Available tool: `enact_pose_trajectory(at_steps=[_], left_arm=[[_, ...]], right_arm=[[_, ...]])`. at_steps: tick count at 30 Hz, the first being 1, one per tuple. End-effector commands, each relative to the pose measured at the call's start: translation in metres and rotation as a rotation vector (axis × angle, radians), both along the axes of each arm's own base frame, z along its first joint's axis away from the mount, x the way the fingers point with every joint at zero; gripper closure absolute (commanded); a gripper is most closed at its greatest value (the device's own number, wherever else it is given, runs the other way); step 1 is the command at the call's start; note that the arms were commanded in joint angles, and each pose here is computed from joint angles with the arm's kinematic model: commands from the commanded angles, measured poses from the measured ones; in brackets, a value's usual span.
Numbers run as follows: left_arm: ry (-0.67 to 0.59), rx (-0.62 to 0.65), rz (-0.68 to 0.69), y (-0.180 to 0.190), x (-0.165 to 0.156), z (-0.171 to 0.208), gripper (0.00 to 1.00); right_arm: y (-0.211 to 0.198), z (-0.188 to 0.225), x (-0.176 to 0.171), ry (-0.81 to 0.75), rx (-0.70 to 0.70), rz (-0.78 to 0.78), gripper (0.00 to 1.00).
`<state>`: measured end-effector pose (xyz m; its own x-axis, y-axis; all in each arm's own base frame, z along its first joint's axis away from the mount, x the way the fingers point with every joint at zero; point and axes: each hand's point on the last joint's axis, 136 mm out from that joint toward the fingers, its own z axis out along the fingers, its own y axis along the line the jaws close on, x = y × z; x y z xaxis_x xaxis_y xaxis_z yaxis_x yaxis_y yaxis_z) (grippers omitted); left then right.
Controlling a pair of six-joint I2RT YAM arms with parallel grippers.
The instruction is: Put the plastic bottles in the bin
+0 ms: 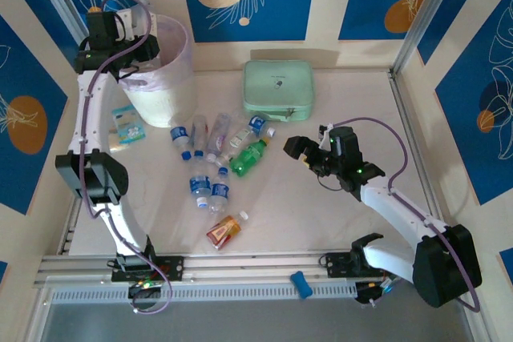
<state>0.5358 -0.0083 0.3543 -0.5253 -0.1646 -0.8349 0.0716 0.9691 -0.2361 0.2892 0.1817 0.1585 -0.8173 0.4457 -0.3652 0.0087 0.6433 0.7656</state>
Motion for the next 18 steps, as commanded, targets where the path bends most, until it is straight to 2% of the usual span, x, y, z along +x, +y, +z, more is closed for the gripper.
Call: enact_pose_trajectory(at_steps=[1,4,7,9,11,18], left_arm=[[-0.003,0.033,0.008,0.007,0.001,0.005,0.48],[0.004,0.025,0.005,0.005,0.0,0.004,0.4],[-0.003,0.02,0.006,0.005,-0.003,0.009,0.24],[-0.018,0.016,0.012,0.005,-0.005,0.016,0.08],[-0.038,0.011,0.014,0.004,-0.009,0.025,0.0],[-0.104,-0.051,-0.03,-0.013,-0.031,0.06,0.0]], right_arm=[[0.0,-0.002,-0.007,0.005,-0.007,0.002,0.01],[-0.001,0.0,-0.007,0.003,-0.009,0.002,0.01],[0.0,0.001,-0.009,-0.001,-0.009,0.005,0.01],[0.001,0.001,-0.009,-0.004,-0.011,0.008,0.01],[0.003,0.002,-0.009,-0.006,-0.011,0.009,0.01],[0.008,0.0,-0.008,-0.005,-0.013,0.023,0.01]])
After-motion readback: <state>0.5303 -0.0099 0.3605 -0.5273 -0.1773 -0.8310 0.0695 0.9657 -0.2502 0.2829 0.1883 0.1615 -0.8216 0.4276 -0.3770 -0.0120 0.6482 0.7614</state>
